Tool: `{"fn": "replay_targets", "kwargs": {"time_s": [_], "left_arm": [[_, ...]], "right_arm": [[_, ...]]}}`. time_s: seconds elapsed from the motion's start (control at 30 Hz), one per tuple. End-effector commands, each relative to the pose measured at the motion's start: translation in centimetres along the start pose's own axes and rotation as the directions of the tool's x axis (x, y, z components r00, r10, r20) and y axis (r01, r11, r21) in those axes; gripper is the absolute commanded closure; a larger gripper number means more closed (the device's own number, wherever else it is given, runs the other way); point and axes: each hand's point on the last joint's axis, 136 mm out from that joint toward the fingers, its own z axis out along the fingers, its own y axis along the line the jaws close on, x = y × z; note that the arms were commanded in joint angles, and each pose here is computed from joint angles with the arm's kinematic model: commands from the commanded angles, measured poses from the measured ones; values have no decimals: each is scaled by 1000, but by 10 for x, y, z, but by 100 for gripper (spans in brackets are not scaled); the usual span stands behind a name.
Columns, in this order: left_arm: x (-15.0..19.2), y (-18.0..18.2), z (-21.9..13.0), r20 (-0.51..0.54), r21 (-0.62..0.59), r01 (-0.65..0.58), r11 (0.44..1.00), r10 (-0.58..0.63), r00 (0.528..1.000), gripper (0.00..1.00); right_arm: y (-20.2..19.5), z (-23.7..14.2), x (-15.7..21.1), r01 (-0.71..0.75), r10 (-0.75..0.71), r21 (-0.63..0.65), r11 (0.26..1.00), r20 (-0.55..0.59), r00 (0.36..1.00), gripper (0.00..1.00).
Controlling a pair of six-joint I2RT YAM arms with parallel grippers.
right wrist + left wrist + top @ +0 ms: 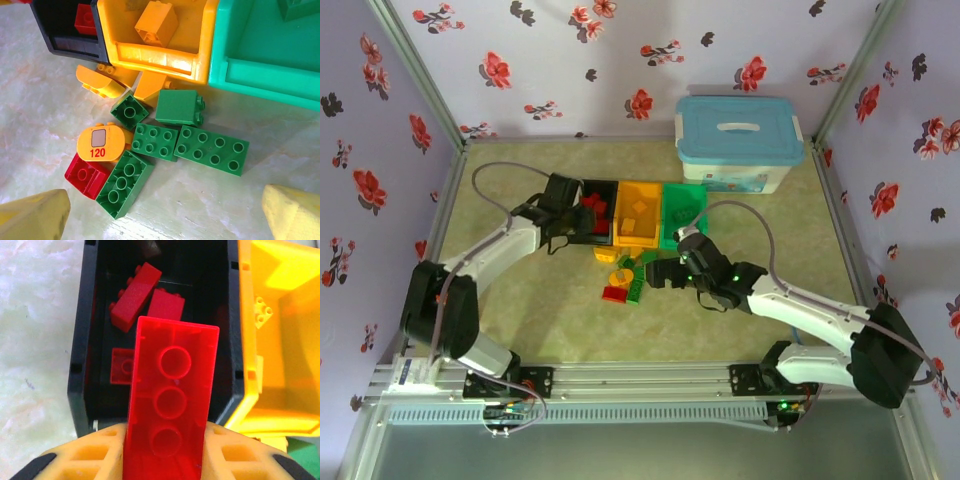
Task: Sort the legos into containers by color
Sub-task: Place the lego in the container, then pick up the lego from the bottom-center of the table.
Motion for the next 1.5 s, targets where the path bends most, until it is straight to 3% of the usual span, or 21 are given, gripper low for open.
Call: {"fn": "replay_targets", "kwargs": {"time_s": [0.0,0.03,0.1,0.13,0.2,0.5,0.8,1.0,1.47], "left_arm": [[-13,2,8,-37,-11,-46,999,45,998,68],[-16,1,11,-47,-15,-53,998,52,998,64],[-22,1,13,-69,-32,-63,998,60,996,39],[-24,0,12,-68,-33,-63,997,60,996,31],[-28,-2,7,-47,-26,-51,998,50,998,27],[-2,-6,-41,52,-17,-61,998,62,997,25],[80,6,-83,106,19,-25,1000,23,994,25],[118,20,-90,121,62,22,998,-29,992,25],[150,36,-100,119,81,99,992,-109,987,25]], "right_arm": [[-4,-9,-2,-9,9,20,1000,23,1000,1],[-4,-10,-2,-8,7,22,1000,25,1000,1],[-5,-13,-3,-3,2,25,1000,25,1000,1],[-5,-14,-3,-3,2,27,1000,26,1000,1],[-5,-14,-4,1,-2,27,1000,28,1000,1],[15,-6,-4,80,-80,6,997,-27,996,1],[71,20,20,255,-258,-39,966,-170,951,1],[107,49,55,355,-346,-22,935,-281,895,2],[112,66,69,415,-352,125,901,-346,870,2]]}}
